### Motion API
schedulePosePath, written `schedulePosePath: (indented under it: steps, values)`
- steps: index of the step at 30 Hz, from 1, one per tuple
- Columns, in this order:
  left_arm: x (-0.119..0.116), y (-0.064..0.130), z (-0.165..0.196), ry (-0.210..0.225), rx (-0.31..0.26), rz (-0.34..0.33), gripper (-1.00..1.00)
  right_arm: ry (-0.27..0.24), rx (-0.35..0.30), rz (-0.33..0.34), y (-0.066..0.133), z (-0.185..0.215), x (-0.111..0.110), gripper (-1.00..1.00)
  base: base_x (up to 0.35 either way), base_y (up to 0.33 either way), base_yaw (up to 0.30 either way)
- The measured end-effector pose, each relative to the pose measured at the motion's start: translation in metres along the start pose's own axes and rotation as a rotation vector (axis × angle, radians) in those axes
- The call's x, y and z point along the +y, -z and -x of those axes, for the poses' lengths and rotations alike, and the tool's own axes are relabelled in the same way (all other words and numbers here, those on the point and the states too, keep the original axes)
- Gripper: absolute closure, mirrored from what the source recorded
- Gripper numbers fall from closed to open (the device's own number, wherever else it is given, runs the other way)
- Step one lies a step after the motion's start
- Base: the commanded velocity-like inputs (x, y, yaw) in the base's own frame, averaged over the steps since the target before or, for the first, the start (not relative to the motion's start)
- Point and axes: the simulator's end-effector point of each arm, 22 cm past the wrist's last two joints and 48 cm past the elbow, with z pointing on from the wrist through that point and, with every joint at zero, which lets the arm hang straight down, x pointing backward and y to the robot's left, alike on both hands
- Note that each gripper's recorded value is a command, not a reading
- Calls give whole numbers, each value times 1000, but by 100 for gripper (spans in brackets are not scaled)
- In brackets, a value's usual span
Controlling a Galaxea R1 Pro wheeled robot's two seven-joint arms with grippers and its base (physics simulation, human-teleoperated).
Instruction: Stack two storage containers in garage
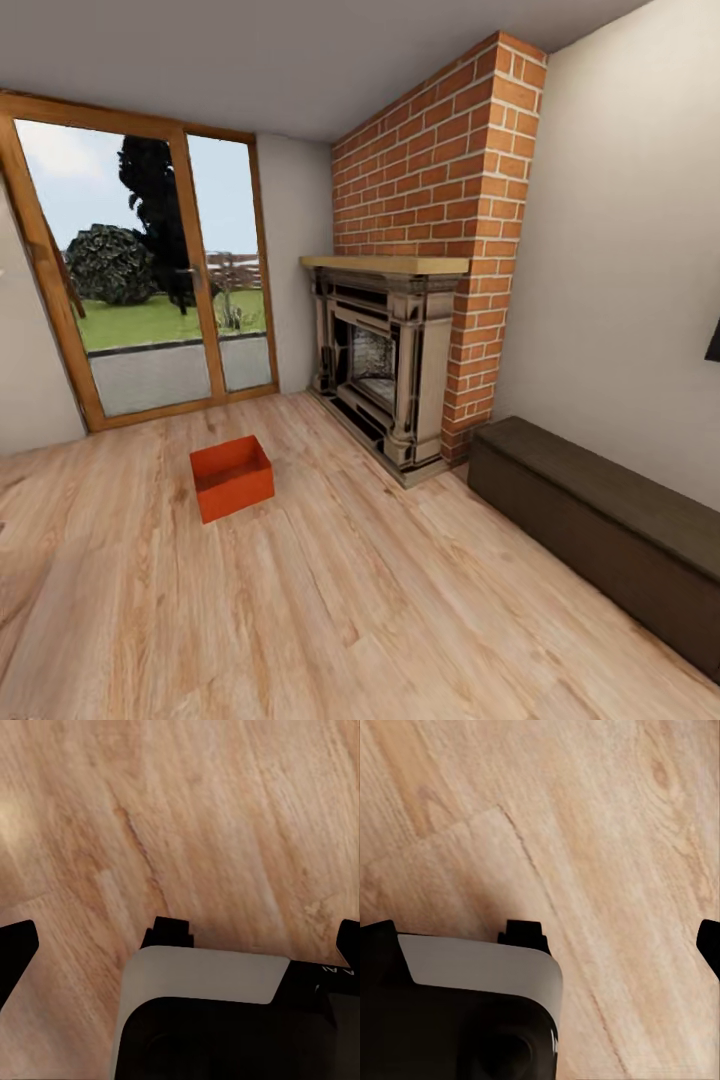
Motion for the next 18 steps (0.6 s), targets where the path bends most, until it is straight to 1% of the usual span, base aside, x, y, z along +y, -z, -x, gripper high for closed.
schedulePosePath:
  steps: [18]
  values:
    - [0,0,0,0,0,0,-100,0,0,-1,0,0,0,-100,322,0,269]
